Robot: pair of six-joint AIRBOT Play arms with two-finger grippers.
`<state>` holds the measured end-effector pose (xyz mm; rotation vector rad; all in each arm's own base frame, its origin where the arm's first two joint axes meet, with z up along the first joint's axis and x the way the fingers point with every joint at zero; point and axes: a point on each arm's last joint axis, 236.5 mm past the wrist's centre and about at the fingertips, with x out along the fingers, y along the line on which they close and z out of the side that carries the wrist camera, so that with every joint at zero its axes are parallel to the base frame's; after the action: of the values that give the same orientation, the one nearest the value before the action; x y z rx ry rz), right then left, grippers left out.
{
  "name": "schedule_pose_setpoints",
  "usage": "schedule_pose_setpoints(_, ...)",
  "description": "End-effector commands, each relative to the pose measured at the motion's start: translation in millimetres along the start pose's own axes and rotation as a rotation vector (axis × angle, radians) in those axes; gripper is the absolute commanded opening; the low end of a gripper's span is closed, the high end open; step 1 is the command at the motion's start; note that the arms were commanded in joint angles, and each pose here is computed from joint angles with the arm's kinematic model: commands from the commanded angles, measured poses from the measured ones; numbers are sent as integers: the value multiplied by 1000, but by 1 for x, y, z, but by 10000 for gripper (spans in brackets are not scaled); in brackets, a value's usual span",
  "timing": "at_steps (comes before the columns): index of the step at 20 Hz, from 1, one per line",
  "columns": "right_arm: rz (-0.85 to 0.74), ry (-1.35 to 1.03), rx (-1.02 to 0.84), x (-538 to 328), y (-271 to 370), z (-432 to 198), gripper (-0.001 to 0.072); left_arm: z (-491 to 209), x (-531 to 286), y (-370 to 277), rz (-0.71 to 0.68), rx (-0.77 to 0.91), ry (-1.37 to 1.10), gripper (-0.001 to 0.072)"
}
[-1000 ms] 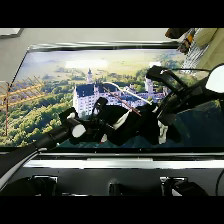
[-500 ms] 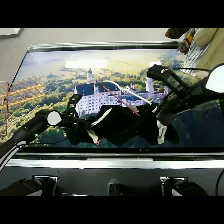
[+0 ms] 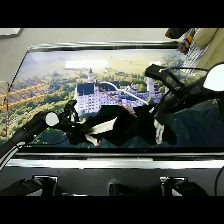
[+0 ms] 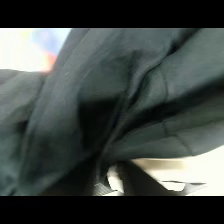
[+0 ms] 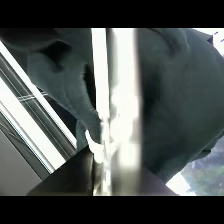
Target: Fold the clothes and pants, and hang the long-sleeved shirts on hangers.
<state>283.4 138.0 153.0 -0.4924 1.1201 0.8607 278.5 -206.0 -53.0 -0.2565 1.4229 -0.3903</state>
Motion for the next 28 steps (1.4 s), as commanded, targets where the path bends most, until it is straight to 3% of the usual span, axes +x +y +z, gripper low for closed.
schedule_pose_setpoints(1, 2, -26, -1, 2, -1, 7, 47, 18, -10, -22, -67, -24, -59, 497)
schedule_pose_setpoints(2, -2, -32, 0, 2, -2, 9, 47, 24, -21, -29, -80, -11, -78, 614)
schedule_pose_setpoints(4, -7, -38, -1, 2, -3, 10, 47, 33, -49, -45, -100, 17, -117, 623)
schedule_pose_setpoints(5, -7, -37, 0, 2, -3, 10, 47, 39, -65, -54, -122, -11, -151, 700)
schedule_pose_setpoints(6, -8, -37, 0, 2, -3, 10, 47, 46, -82, -64, -145, -18, -196, 720)
schedule_pose_setpoints(12, -8, -37, 0, 2, -3, 10, 47, 34, -84, -148, -302, -66, -244, 720)
schedule_pose_setpoints(15, -8, -37, 0, 2, -4, 10, 47, 6, -45, -184, -270, -40, -226, 720)
schedule_pose_setpoints(17, -9, -37, 0, 2, -4, 10, 47, -12, -15, -185, -203, -68, -183, 720)
schedule_pose_setpoints(18, -9, -38, 0, 2, -4, 10, 47, -16, -6, -186, -189, -78, -173, 684)
schedule_pose_setpoints(19, -10, -39, 0, 2, -4, 10, 47, -15, 2, -185, -182, -88, -170, 590)
schedule_pose_setpoints(28, -12, -42, 0, 2, -4, 11, 48, 23, 12, -166, -182, -164, -236, 590)
